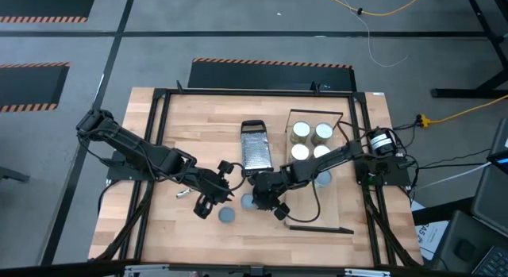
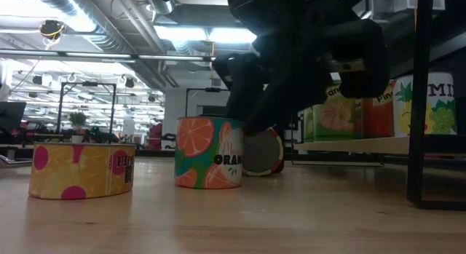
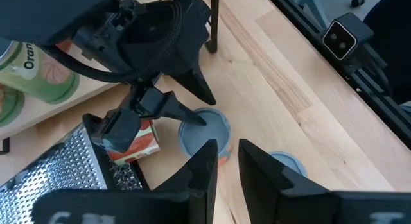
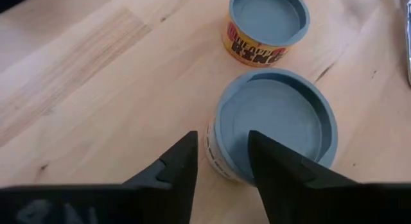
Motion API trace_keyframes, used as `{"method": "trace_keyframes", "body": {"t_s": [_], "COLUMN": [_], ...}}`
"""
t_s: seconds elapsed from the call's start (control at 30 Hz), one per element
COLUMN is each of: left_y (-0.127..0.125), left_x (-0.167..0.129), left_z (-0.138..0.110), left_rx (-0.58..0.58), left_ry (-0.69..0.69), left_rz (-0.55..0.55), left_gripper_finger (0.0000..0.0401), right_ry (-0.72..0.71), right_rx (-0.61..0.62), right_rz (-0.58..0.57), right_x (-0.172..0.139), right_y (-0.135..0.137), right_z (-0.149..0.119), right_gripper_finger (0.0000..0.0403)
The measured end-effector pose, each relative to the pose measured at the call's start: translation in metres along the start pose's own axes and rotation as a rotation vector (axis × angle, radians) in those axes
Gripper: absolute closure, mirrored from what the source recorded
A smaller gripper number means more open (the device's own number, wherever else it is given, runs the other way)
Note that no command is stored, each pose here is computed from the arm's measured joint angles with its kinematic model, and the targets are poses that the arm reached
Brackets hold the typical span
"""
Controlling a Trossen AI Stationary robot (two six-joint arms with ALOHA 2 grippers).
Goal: Pick and place cans onto a shelf
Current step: Put the small canned oranges on the shelf
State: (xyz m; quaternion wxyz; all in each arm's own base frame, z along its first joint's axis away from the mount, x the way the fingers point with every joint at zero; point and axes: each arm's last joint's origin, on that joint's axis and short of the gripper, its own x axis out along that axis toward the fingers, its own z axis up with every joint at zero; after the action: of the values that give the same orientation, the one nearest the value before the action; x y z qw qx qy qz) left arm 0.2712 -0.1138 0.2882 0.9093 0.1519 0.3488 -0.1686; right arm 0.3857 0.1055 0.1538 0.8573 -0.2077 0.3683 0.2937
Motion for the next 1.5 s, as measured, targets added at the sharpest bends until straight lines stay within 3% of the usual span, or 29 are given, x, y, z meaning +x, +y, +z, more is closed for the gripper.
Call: {"method": "trace_keyframes", "body": {"t_s": [0.37,0.6,0.77,0.9,1.23,1.37,1.5], "left_y": [0.000,0.000,0.000,0.000,0.000,-0.001,-0.001], "left_x": [0.000,0.000,0.000,0.000,0.000,0.000,0.000], "left_z": [0.000,0.000,0.000,0.000,0.001,0.000,0.000], "left_rx": [0.000,-0.001,-0.003,-0.003,-0.003,-0.023,-0.025], "left_ry": [0.000,-0.001,-0.004,-0.004,-0.006,-0.002,-0.001], "left_rz": [0.000,0.000,0.000,0.000,0.000,-0.002,-0.003], "left_gripper_finger": [0.0346,0.0346,0.0346,0.0346,0.0346,0.0346,0.0346], "right_ry": [-0.002,-0.042,-0.086,-0.083,0.014,0.096,0.143], "right_rx": [0.001,-0.033,-0.064,0.027,0.291,0.328,0.355], "right_rz": [0.002,0.005,0.013,-0.043,-0.099,-0.153,-0.154], "right_x": [-0.001,-0.020,-0.055,-0.094,-0.171,-0.181,-0.172], "right_y": [0.000,0.011,0.024,0.029,0.042,0.048,0.053], "right_z": [0.001,0.021,0.049,0.067,0.063,0.056,0.047], "right_gripper_finger": [0.0390,0.0389,0.0394,0.0390,0.0394,0.0397,0.0397]}}
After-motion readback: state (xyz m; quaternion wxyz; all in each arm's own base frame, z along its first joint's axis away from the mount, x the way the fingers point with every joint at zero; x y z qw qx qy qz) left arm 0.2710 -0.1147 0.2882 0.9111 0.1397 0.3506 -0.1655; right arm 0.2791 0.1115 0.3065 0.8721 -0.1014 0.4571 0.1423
